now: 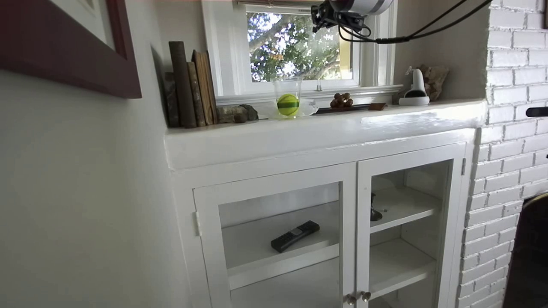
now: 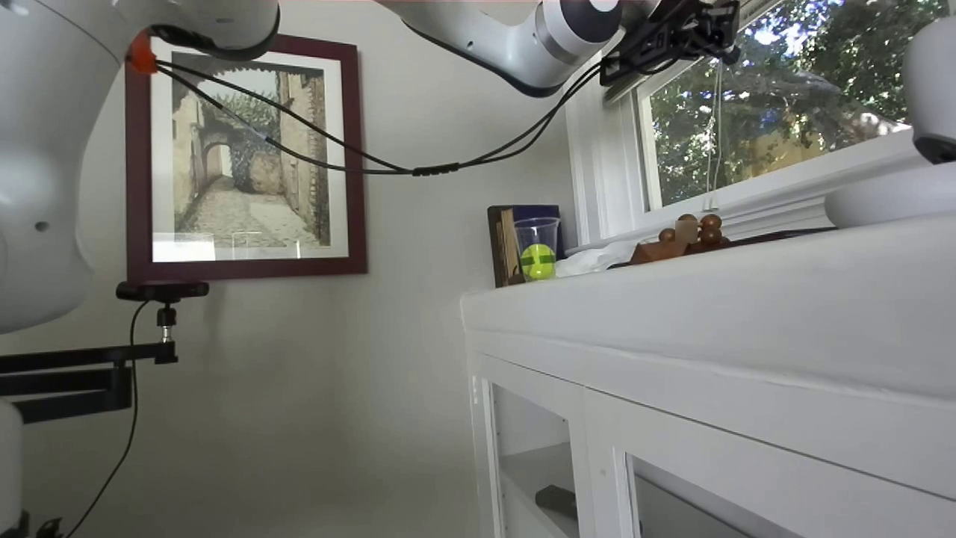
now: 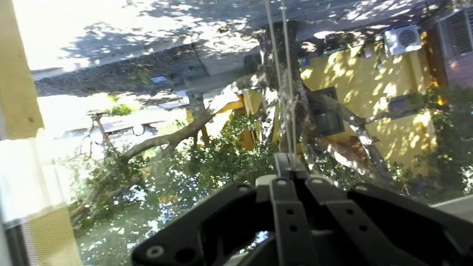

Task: Close the blinds of the window

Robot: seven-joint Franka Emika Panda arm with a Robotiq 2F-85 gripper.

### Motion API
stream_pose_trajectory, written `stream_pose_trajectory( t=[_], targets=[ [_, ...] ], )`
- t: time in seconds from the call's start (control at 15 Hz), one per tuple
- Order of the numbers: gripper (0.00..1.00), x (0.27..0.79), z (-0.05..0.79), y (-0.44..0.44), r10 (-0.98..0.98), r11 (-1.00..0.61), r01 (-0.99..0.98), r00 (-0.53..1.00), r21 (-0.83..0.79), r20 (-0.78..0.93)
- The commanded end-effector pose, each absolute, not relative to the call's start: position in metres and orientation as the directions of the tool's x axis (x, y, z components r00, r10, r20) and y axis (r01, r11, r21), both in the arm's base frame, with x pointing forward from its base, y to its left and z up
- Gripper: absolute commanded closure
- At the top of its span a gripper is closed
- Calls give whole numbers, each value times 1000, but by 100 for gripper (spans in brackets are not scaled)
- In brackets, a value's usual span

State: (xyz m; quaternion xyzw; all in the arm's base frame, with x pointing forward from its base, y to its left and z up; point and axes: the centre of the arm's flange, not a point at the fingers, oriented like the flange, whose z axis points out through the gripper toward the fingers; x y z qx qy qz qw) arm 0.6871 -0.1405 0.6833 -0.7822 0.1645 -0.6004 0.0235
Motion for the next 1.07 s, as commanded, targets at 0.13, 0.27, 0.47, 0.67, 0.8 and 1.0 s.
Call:
stream_pose_trajectory(
  t=[0.13,0.27,0.47,0.67,0.8,1.0],
  targets=[
    [99,702,686,-114,-286,-958,-119,279,-262,917],
    [99,703,678,-103,-286,-958,-82,319,-275,904],
    [99,708,675,-97,-291,-955,-56,341,-290,894],
    [99,705,699,-113,-286,-958,-81,281,-274,916],
    [99,698,716,-124,-296,-955,-109,244,-277,924],
    [99,683,747,-142,-296,-951,-140,173,-274,939]
  ],
)
